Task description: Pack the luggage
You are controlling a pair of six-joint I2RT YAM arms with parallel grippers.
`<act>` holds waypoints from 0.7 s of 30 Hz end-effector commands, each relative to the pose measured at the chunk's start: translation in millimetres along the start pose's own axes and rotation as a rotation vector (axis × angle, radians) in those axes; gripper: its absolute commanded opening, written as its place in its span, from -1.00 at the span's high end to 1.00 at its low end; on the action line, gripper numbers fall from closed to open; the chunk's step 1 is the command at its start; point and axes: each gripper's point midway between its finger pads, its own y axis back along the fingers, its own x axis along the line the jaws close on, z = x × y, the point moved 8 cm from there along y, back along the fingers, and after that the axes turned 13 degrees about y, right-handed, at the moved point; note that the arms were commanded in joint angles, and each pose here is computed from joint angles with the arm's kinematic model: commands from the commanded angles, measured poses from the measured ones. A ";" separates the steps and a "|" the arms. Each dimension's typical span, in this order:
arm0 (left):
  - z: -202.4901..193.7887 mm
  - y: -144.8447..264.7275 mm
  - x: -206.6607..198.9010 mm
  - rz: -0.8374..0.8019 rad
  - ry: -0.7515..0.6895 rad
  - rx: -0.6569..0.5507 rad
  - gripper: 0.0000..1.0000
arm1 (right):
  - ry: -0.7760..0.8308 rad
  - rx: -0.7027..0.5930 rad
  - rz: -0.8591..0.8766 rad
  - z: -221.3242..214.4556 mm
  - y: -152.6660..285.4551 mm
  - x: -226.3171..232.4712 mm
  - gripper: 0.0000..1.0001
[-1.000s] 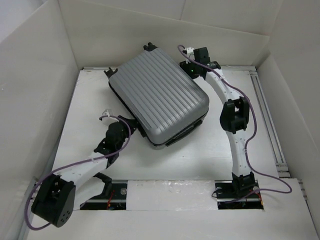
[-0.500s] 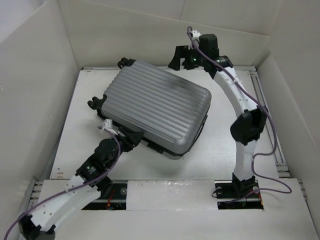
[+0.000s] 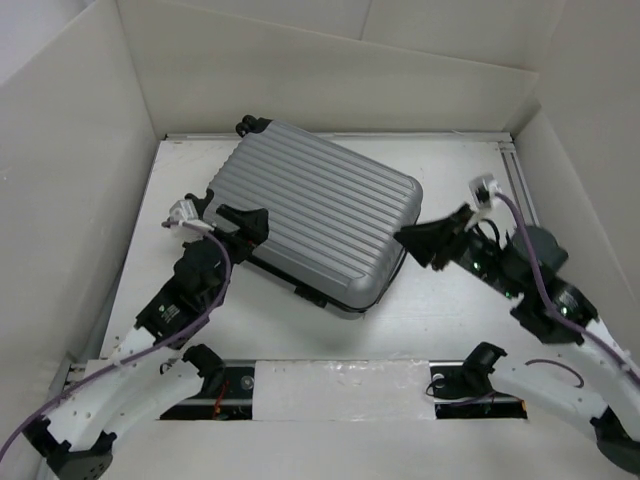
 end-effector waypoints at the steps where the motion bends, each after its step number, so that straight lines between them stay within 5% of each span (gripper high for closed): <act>1: 15.8 -22.5 -27.5 0.039 -0.065 -0.061 -0.97 | -0.195 0.009 -0.180 -53.9 17.6 -16.2 0.41; 4: 30.6 -62.3 -29.0 0.079 -0.069 0.039 -0.97 | -0.246 0.035 -0.145 -81.4 41.6 -11.3 0.28; 5: 63.8 -81.3 -17.1 0.085 -0.021 -0.041 -0.97 | -0.255 0.033 -0.153 -82.3 47.2 -10.8 0.02; 6: 65.7 -82.6 -8.0 0.039 0.059 0.062 -0.95 | -0.253 0.084 -0.169 -91.1 49.9 -11.8 -0.13; 8: 94.1 -86.1 17.3 0.033 0.165 0.054 -0.91 | -0.251 0.116 -0.171 -98.7 53.2 -11.7 -0.44; 9: 132.8 -82.1 38.3 0.033 0.213 -0.058 -0.91 | -0.250 0.131 -0.175 -101.1 54.2 -12.1 -0.49; 14: 136.2 -83.4 97.7 0.144 0.322 0.039 -0.94 | -0.260 0.177 -0.113 -121.2 53.9 -6.4 -0.68; 21: 140.0 -99.9 137.5 0.091 0.399 0.099 -0.99 | -0.253 0.274 -0.060 -154.4 41.0 -3.7 -0.79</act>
